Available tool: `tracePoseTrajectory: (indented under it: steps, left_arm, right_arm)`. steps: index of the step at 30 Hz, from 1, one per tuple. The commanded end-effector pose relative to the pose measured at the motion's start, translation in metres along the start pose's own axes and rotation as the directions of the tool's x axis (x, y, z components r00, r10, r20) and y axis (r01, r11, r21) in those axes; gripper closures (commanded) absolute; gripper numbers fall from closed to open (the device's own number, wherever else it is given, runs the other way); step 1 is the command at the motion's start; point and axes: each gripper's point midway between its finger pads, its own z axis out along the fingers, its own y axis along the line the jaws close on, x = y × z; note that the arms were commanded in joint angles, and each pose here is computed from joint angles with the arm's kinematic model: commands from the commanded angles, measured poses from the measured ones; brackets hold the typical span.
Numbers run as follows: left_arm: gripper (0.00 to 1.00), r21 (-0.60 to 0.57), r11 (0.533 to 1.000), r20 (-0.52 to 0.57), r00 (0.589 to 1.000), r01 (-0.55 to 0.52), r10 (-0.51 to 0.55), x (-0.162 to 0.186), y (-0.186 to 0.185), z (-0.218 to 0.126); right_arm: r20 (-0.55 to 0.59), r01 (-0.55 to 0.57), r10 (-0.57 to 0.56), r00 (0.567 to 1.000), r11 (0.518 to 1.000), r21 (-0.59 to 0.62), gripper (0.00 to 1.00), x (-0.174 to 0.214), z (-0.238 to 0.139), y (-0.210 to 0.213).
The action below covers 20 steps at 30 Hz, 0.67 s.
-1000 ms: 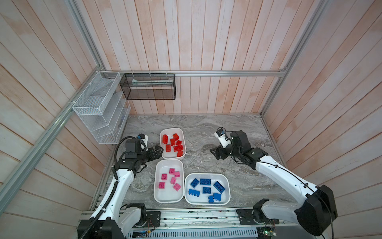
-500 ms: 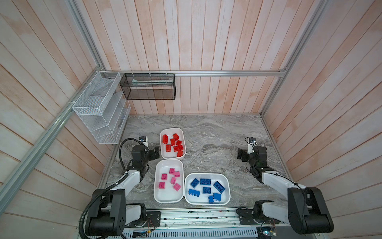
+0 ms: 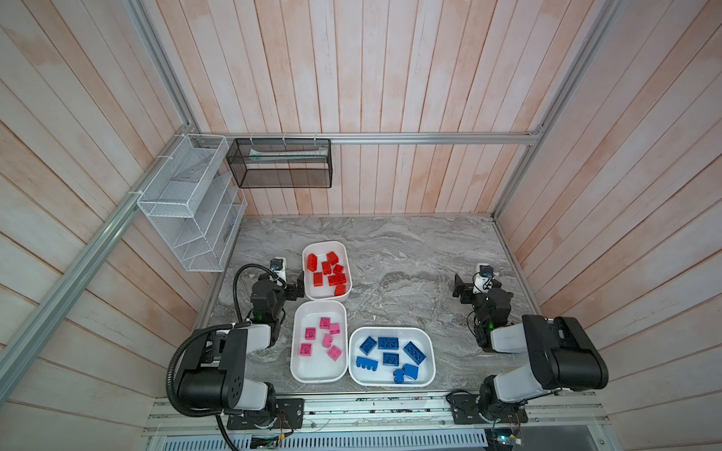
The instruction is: Sort the legos into containers by color
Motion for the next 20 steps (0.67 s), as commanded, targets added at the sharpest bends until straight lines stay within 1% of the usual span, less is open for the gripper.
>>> tracePoseTrajectory:
  steps: [1,4,7,13,17,20]
  left_arm:
    - [0.00,-0.010,1.000,0.080,0.997,-0.021,0.022,-0.015,0.003,-0.004]
    - [0.00,-0.006,1.000,0.098,0.995,0.001,0.000,-0.013,0.007,-0.006]
    - [0.00,-0.001,1.000,0.132,0.991,0.003,-0.003,-0.006,0.007,-0.010]
    - [0.00,0.000,1.000,0.127,0.992,0.004,-0.004,-0.005,0.007,-0.011]
    - [0.00,-0.023,1.000,0.133,0.991,0.017,-0.014,-0.005,0.011,-0.012]
    - [0.00,-0.036,0.999,0.116,0.993,0.030,-0.026,-0.005,0.015,-0.008]
  right_arm:
    - [0.063,-0.052,0.049,0.997,0.997,0.056,0.02,-0.027,0.007,-0.012]
    - [0.100,-0.054,0.049,0.994,0.997,0.053,0.02,-0.030,0.004,-0.011]
    - [0.075,-0.043,0.039,0.996,0.998,0.045,0.02,-0.028,0.006,-0.009]
    - [0.074,-0.044,0.040,0.996,0.998,0.046,0.02,-0.028,0.007,-0.010]
    - [0.067,-0.050,0.047,0.997,0.997,0.050,0.02,-0.027,0.008,-0.011]
    - [0.069,-0.050,0.047,0.996,0.997,0.050,0.02,-0.027,0.008,-0.011]
